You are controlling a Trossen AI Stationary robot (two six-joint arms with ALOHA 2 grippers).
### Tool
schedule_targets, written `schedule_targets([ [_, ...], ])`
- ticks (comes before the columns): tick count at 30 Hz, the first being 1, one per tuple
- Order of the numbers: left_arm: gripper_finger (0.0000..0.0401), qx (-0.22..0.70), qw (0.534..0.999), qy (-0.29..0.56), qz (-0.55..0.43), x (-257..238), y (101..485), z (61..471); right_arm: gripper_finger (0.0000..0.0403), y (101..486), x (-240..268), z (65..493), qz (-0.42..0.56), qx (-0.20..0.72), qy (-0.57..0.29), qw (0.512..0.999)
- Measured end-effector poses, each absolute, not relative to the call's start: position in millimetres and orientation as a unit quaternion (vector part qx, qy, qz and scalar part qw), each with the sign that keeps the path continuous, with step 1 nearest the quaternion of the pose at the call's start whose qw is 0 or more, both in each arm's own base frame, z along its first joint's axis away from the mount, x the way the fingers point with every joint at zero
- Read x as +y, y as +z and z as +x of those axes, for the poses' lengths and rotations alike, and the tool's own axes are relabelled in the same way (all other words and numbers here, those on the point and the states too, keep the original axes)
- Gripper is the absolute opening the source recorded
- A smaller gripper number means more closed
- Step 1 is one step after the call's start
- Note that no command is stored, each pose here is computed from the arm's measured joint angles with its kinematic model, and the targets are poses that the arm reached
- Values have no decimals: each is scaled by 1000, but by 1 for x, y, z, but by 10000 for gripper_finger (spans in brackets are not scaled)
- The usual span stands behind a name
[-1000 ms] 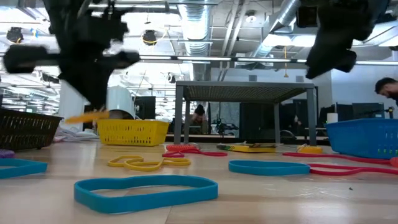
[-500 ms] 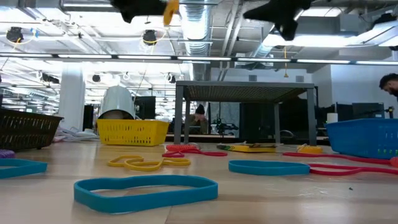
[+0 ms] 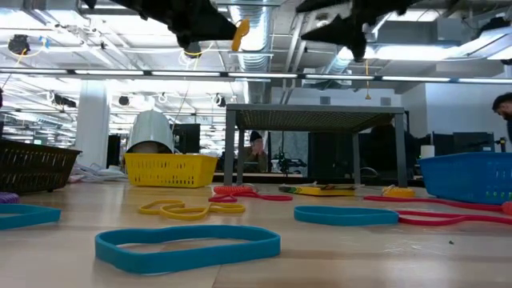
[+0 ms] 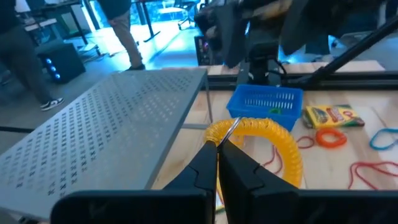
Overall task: Pick & Place Office Desk Supplies
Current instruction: Put the yellow spring keychain into the blue bin
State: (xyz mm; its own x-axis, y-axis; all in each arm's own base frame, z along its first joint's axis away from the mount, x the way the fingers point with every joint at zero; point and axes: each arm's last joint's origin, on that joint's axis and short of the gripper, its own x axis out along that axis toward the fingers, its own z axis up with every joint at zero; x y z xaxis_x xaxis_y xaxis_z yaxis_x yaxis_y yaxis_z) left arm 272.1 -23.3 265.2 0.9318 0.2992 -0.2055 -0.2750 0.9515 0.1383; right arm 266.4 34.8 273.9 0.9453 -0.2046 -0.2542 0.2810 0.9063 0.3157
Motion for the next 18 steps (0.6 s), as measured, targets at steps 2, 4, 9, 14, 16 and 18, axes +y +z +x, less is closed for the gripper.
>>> schedule_targets([
  [2, 0, 102, 984, 141, 50, -22, 266, 275, 228, 270, 32, 274, 180, 99, -130, 970],
  [4, 0, 97, 984, 143, 50, -20, 266, 276, 223, 263, 32, 283, 182, 98, -128, 970],
  [9, 0, 95, 984, 142, 58, -19, 267, 276, 213, 253, 34, 301, 196, 68, -91, 974],
  [14, 0, 96, 983, 142, 59, -19, 267, 276, 208, 251, 36, 315, 201, 51, -78, 975],
  [16, 0, 96, 983, 142, 59, -19, 267, 276, 208, 251, 36, 322, 199, 54, -71, 976],
  [18, 0, 96, 983, 142, 60, -19, 267, 276, 208, 252, 37, 328, 196, 57, -62, 977],
])
